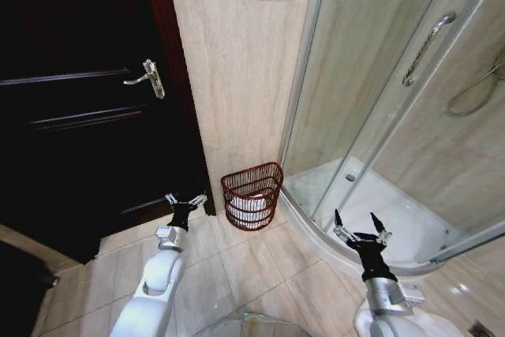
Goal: Discard the used towel into the hamper.
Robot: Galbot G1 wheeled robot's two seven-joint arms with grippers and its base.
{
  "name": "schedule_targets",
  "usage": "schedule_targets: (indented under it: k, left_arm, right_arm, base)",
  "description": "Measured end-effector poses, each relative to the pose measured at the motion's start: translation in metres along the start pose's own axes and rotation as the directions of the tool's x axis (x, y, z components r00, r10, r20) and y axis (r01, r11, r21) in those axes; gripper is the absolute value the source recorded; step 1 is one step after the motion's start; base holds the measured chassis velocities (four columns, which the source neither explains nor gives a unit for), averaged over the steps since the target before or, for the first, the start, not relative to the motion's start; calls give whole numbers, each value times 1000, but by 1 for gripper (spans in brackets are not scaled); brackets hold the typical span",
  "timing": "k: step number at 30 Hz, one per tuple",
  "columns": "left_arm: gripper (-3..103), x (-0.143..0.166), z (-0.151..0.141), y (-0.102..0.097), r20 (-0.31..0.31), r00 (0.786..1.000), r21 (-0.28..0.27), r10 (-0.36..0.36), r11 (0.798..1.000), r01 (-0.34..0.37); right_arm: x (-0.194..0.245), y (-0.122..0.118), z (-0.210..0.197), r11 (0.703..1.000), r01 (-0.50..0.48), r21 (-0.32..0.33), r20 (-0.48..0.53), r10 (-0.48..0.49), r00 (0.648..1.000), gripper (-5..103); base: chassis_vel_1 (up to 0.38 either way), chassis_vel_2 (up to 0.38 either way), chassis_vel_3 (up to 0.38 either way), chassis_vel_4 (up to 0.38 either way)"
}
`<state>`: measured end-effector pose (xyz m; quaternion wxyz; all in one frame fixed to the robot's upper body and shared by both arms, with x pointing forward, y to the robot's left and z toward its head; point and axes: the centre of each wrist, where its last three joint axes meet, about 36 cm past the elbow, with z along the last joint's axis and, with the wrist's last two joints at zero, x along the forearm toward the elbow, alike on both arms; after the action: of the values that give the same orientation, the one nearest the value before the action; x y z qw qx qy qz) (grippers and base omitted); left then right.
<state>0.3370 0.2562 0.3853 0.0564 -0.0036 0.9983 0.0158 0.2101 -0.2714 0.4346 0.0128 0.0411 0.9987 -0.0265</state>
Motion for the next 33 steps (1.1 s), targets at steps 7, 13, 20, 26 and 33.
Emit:
schedule_targets:
  k: [7, 13, 20, 26, 33]
  left_arm:
    - [100, -1, 3, 0, 4, 1000, -1, 4, 1000, -4]
    - [100, -4, 5, -4, 2, 1000, 6, 11, 1000, -11]
    - [100, -6, 8, -6, 2, 1000, 10, 14, 1000, -14]
    - [100, -10, 6, -8, 11, 1000, 12, 20, 1000, -20]
    - [100, -10, 7, -13, 7, 1000, 16, 25, 1000, -26]
  right_arm:
    - [2, 0, 1, 1000, 0, 6, 2, 0, 1000, 100]
    - [2, -1, 5, 1000, -1, 15, -5, 1, 1000, 100]
    - [2, -1, 7, 1000, -2, 26, -8, 2, 1000, 100]
    - [0, -1, 9, 999, 0, 34, -10, 1, 1000, 100]
    - [-1, -1, 11, 999, 0, 34, -16, 0, 1000, 100]
  base:
    - [33, -42, -44, 37]
    - [92, -92, -99, 91]
    - [65, -73, -70, 73]
    - [57, -62, -69, 61]
    - [103, -91, -96, 96]
